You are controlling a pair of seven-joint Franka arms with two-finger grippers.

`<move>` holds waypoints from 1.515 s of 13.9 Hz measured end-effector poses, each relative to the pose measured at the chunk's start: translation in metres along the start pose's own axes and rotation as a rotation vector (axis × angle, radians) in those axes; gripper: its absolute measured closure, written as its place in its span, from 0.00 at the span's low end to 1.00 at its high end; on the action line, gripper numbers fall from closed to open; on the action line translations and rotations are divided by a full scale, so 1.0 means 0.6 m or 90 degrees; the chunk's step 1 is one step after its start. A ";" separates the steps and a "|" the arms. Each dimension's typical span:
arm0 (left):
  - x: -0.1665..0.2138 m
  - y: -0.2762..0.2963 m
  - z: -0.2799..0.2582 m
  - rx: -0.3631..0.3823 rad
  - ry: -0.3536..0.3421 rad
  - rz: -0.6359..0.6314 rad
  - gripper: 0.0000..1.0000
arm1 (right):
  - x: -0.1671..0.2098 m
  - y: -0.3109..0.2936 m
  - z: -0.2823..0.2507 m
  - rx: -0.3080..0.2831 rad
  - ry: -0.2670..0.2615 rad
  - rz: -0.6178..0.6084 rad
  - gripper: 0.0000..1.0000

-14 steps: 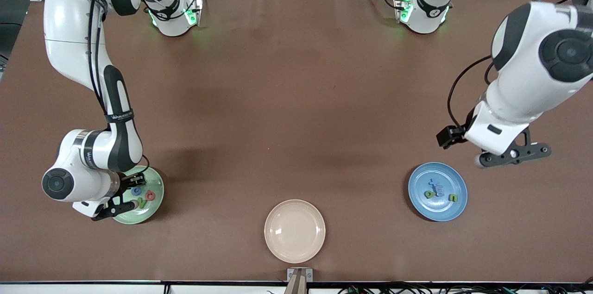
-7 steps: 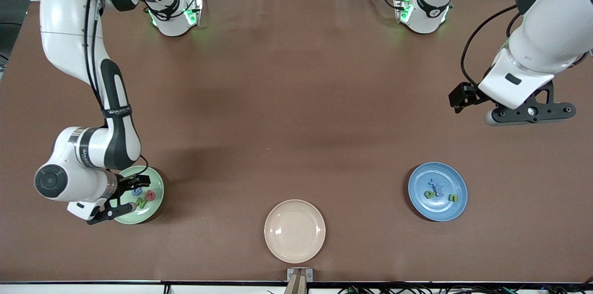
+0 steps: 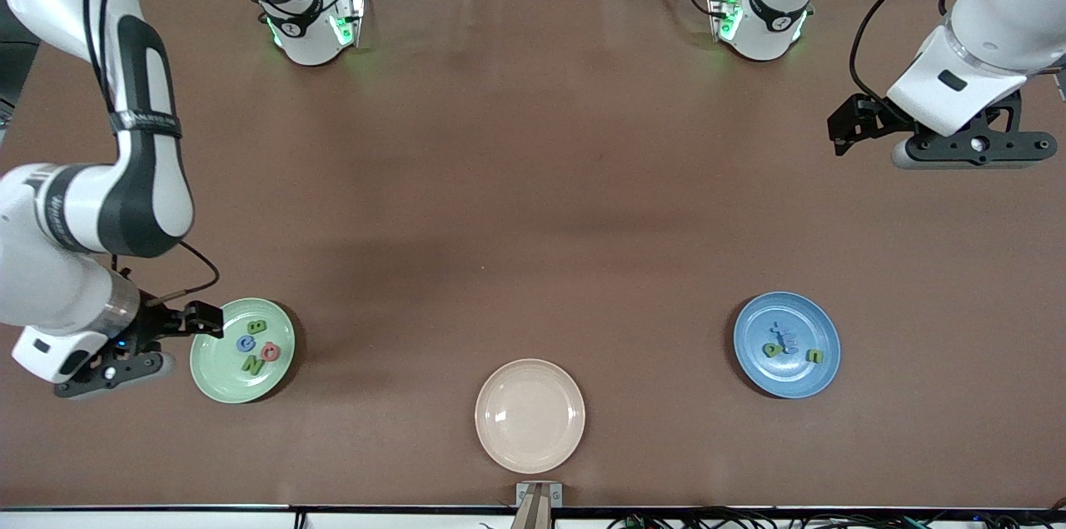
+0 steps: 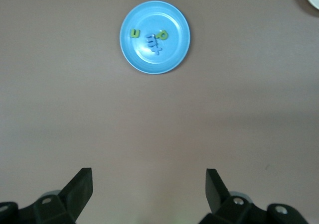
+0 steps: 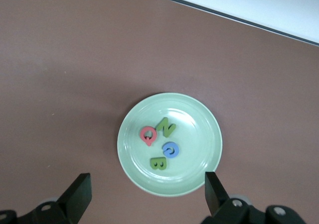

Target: Sort upper and lower case letters into plates

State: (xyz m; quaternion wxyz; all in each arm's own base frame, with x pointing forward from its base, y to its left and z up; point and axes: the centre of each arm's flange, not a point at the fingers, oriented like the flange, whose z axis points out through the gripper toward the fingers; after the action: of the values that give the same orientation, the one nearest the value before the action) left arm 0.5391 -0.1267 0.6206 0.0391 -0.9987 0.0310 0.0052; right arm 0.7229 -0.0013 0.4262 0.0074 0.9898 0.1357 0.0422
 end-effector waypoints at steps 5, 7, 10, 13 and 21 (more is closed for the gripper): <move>-0.025 -0.009 -0.015 -0.006 0.019 -0.008 0.00 | -0.068 0.035 -0.148 0.040 -0.014 0.092 0.00; -0.020 -0.049 -0.021 -0.010 0.031 -0.035 0.00 | -0.096 0.033 -0.203 0.059 -0.020 0.128 0.00; -0.015 -0.083 -0.021 -0.011 0.033 -0.054 0.00 | -0.127 -0.007 -0.272 0.048 -0.017 0.153 0.00; -0.004 -0.091 -0.037 -0.014 0.050 -0.060 0.00 | -0.161 -0.049 -0.311 0.039 -0.011 0.151 0.00; 0.007 -0.090 -0.045 -0.016 0.055 -0.060 0.00 | -0.216 -0.073 -0.340 0.036 -0.006 0.159 0.00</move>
State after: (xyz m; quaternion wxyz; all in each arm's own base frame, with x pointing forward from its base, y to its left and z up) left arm 0.5470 -0.0753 0.6515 0.0252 -0.9988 -0.0144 -0.0390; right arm 0.5693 0.0064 0.6175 -0.0253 0.9990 0.0122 0.0339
